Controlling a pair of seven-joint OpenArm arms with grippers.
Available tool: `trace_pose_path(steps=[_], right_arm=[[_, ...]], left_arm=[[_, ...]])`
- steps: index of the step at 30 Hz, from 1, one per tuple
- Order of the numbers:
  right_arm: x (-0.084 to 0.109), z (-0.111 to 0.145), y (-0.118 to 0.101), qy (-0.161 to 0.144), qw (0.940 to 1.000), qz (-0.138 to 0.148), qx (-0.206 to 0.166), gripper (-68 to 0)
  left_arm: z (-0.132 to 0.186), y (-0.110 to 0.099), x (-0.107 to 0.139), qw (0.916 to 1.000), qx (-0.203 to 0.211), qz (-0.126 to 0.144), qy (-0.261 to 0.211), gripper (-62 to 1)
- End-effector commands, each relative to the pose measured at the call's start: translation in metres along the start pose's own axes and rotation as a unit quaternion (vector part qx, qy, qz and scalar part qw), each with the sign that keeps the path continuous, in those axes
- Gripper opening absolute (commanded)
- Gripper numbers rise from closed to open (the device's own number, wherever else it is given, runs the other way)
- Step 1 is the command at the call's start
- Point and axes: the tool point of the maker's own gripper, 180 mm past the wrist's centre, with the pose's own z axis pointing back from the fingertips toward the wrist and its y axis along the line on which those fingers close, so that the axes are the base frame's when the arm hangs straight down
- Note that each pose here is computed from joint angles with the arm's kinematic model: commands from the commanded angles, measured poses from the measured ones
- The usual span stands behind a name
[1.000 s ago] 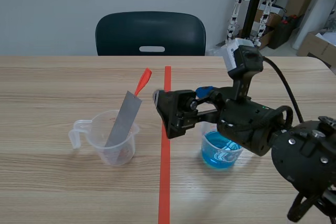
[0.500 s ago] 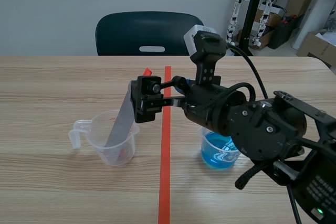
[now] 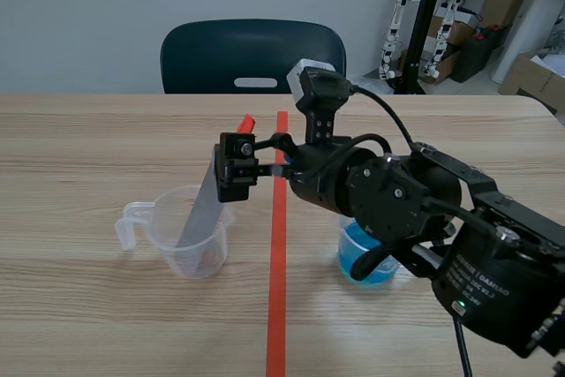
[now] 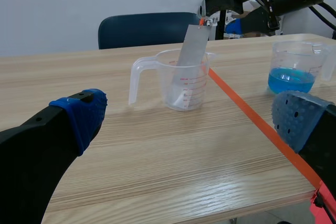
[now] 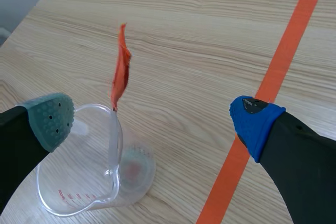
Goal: Do the redox reaction experiment. lift the metal plate out of the left beaker
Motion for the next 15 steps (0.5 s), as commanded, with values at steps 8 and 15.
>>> trace_pose_path(steps=[8, 15], right_arm=[[0.024, -0.008, 0.021, -0.024, 0.9994, 0.003, 0.025, -9.0], [0.021, -0.012, 0.032, -0.019, 0.9993, -0.005, 0.031, -11.6]], left_arm=[[-0.001, 0.000, 0.011, 0.9996, 0.003, 0.000, -0.027, 1.4], [-0.001, 0.001, 0.011, 0.9996, 0.004, 0.000, -0.027, 1.4]])
